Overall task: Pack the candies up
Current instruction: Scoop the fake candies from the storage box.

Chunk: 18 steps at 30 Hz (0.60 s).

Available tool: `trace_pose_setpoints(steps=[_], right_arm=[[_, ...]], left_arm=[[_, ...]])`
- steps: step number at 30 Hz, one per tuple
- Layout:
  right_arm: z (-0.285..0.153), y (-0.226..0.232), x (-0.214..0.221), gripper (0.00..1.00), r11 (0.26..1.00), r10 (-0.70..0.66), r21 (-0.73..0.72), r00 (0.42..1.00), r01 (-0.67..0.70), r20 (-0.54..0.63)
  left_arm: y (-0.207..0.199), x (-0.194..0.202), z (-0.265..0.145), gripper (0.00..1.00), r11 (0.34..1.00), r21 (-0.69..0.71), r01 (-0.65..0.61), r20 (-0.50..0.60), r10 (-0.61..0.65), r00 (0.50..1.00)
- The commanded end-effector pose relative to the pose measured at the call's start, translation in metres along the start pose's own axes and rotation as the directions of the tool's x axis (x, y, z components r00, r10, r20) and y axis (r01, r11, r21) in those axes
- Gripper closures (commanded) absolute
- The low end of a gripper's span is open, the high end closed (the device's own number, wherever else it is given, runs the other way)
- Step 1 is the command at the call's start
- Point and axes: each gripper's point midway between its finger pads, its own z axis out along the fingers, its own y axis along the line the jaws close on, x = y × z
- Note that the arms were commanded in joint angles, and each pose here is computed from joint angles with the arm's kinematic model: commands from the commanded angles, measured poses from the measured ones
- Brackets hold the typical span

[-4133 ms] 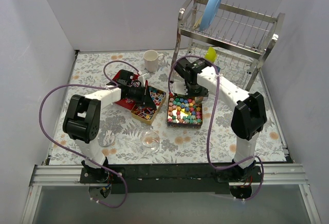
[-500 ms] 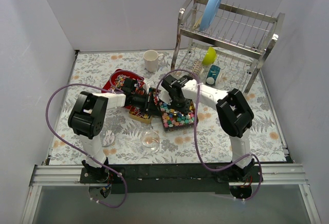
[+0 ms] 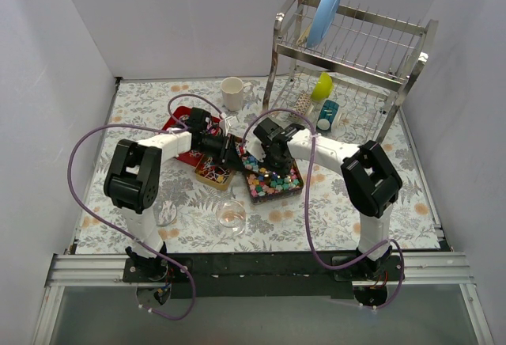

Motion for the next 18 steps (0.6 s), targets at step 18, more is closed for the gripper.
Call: trace_pose_setpoints(steps=[18], right_arm=[[-0.029,0.01,0.004,0.99,1.0,0.005,-0.007,0.98,-0.003,0.198]], left_arm=[[-0.026,-0.035,-0.092,0.66,0.991,-0.121,0.048,0.13,-0.032,0.991]])
